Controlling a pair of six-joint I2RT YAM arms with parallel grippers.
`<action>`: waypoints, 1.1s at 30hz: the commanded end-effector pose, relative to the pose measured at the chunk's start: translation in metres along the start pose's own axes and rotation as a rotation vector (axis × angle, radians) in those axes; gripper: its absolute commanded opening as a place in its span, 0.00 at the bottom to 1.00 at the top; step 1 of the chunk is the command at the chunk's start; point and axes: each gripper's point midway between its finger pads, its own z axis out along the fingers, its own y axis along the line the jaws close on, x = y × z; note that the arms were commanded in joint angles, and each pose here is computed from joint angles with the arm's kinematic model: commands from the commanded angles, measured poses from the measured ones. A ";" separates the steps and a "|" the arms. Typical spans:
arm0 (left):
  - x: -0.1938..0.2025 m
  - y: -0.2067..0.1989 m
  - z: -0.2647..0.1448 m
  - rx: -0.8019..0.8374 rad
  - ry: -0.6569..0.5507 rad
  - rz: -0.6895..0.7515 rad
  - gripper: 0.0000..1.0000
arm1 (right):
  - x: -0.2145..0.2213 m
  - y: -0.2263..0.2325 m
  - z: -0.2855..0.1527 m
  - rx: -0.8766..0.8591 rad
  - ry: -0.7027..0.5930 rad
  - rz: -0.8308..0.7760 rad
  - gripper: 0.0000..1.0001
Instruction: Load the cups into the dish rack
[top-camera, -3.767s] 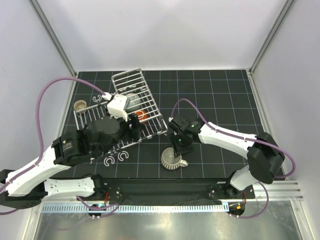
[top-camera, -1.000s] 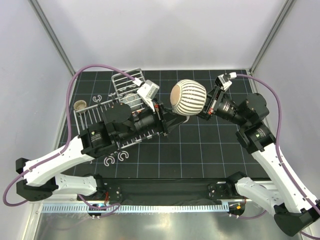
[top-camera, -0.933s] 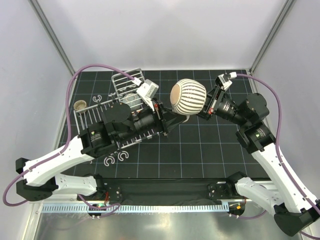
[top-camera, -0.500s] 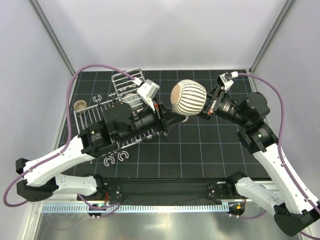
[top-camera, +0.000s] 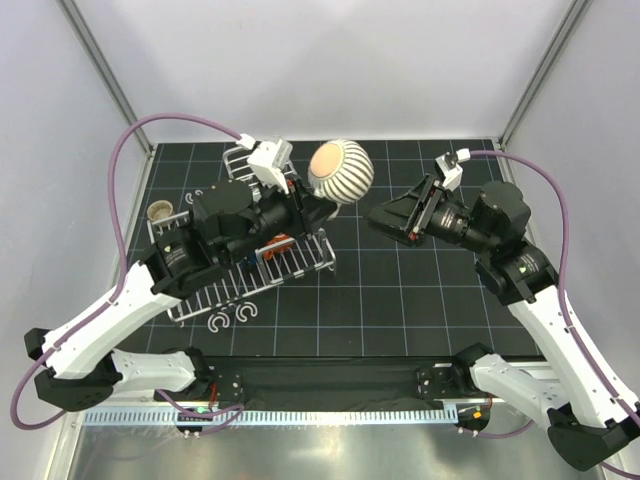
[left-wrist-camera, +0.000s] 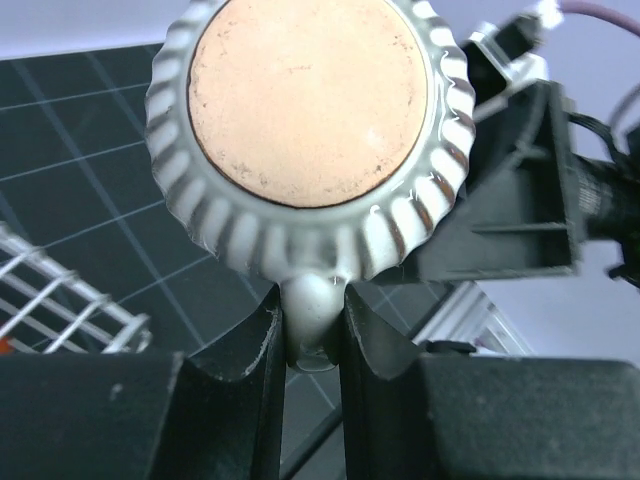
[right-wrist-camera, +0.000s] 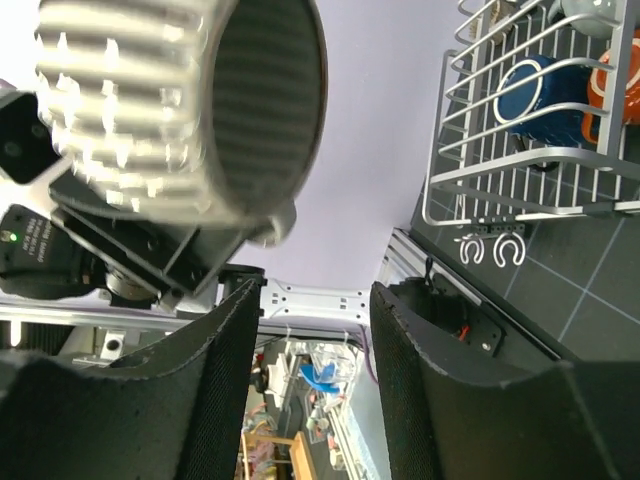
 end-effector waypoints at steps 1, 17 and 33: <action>-0.063 0.000 -0.019 -0.032 -0.188 -0.010 0.00 | 0.001 0.013 -0.004 -0.016 0.021 -0.080 0.50; -0.086 0.063 -0.068 -0.353 -0.279 0.086 0.00 | -0.005 0.003 0.005 0.002 0.048 -0.085 0.51; -0.066 0.265 -0.132 -1.020 -0.158 0.053 0.00 | -0.003 -0.017 0.006 0.062 0.108 -0.061 0.52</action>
